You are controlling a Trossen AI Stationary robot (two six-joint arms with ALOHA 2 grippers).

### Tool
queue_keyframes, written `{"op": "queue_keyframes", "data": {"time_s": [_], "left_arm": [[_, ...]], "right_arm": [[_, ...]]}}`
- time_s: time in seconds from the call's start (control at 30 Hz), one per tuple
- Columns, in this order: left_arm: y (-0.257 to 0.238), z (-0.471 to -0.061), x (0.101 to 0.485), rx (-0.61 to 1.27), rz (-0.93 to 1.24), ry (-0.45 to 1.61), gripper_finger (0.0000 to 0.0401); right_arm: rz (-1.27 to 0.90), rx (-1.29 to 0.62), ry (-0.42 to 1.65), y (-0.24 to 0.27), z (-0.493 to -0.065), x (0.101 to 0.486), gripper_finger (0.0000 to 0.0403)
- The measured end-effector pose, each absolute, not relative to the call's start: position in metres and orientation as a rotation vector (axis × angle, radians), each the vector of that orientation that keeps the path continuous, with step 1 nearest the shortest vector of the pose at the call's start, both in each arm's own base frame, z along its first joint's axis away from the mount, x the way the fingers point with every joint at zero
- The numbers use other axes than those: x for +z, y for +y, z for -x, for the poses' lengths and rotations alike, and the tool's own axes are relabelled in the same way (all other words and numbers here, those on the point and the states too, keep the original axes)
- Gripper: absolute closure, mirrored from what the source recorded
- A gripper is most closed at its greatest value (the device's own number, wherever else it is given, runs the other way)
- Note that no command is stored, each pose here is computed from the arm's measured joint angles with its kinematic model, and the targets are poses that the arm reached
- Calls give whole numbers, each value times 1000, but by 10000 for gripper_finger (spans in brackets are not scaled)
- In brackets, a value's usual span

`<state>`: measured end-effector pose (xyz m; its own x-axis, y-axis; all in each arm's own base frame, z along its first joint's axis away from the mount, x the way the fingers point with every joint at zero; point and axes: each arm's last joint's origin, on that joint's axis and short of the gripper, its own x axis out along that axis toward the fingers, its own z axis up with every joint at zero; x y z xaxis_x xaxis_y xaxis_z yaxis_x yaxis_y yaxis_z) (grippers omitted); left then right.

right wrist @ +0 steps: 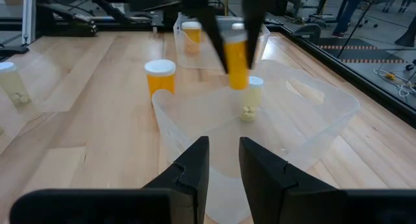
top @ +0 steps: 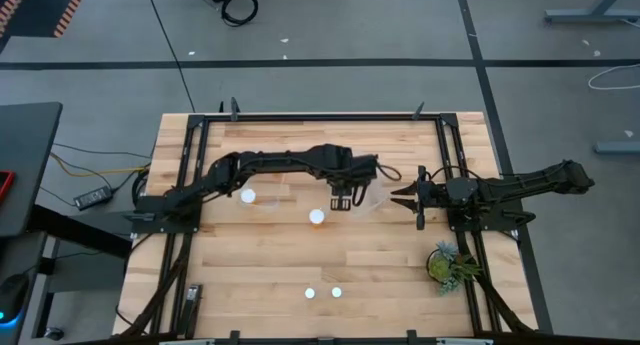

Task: Pick and place medicine bottles into bin by pill shape (circle, oval)
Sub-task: Put the small orange pill bottle into the right transparent bin

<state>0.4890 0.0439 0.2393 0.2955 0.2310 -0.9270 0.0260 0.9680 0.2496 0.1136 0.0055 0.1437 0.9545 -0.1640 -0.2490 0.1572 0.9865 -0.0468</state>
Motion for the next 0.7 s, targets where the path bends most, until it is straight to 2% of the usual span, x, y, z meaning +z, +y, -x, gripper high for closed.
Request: {"op": "queue_keyframes", "data": {"time_s": [0.2, 0.53, 0.7], "left_arm": [[76, -496, 243, 216, -188, 1151, 279], [119, -495, 213, 264, -70, 1120, 284], [129, -500, 208, 308, -34, 1023, 279]], "right_arm": [[27, -163, 255, 5, -114, 144, 311], [27, -163, 255, 5, -114, 144, 311], [27, -163, 255, 5, -114, 144, 311]]}}
